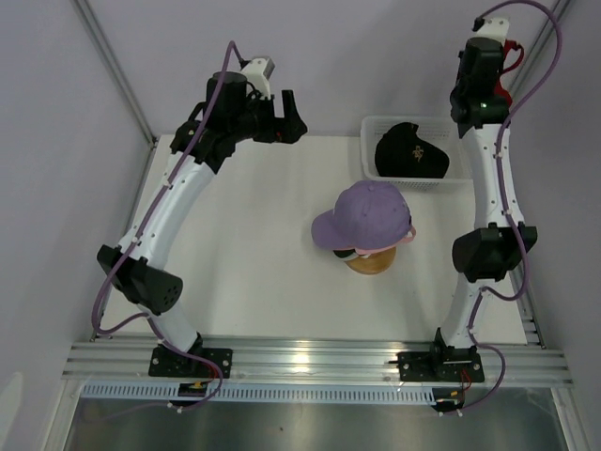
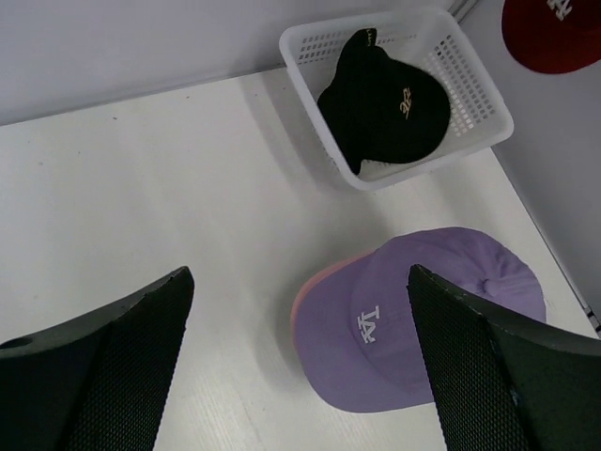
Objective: Stack the hats
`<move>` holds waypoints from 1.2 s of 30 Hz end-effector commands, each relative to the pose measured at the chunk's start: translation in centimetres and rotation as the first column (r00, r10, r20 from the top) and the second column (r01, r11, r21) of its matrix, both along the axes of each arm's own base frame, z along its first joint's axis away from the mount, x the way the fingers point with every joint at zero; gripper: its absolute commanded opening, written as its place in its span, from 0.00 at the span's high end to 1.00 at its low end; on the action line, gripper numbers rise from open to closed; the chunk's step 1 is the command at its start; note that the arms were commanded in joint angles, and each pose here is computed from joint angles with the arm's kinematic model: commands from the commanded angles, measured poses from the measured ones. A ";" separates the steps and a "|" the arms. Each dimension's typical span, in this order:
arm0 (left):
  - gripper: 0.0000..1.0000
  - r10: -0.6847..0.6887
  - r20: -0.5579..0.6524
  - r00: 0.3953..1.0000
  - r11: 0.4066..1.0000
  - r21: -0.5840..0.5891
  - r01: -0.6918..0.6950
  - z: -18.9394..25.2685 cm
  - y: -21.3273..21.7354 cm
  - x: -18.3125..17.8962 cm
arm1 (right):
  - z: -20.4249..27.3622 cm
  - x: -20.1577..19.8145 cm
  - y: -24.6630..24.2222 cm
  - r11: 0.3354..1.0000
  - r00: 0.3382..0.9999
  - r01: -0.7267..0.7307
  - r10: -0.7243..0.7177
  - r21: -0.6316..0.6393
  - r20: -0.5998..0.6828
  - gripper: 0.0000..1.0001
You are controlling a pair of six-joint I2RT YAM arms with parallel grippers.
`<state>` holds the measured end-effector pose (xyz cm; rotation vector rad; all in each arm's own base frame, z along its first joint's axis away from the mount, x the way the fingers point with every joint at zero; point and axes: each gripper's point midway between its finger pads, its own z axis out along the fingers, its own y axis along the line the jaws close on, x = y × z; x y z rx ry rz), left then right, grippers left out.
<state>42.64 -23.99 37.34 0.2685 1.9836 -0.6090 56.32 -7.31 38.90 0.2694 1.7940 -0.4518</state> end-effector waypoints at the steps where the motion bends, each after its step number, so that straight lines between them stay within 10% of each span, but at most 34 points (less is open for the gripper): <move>1: 0.02 -0.062 0.043 0.997 0.996 -0.069 0.065 2.8 -0.9 -0.9 | 8.2 -3.7 0.5 0.984 0.975 0.141 -0.120 -0.105 0.187 1.00; 8: 0.00 -0.149 0.031 0.988 0.965 -0.213 0.153 5.4 -2.8 -2.9 | 13.8 -8.0 7.9 0.931 0.921 -0.232 0.117 0.282 0.372 1.00; 13: 0.00 -0.043 -0.145 0.989 0.935 -0.354 -0.011 3.3 -2.5 -3.3 | 15.2 -11.0 13.9 0.682 0.864 -0.452 0.174 0.576 0.472 1.00; 23: 0.01 -0.159 -0.087 0.983 0.782 -0.619 0.072 2.2 -3.9 -7.3 | 12.4 -17.6 22.0 0.392 0.849 -0.528 0.228 0.753 0.476 1.00; 36: 0.02 -0.143 -0.067 0.987 0.656 -0.754 0.044 -0.3 -5.1 -9.6 | 7.8 -23.5 24.9 0.247 0.850 -0.516 0.268 0.820 0.454 1.00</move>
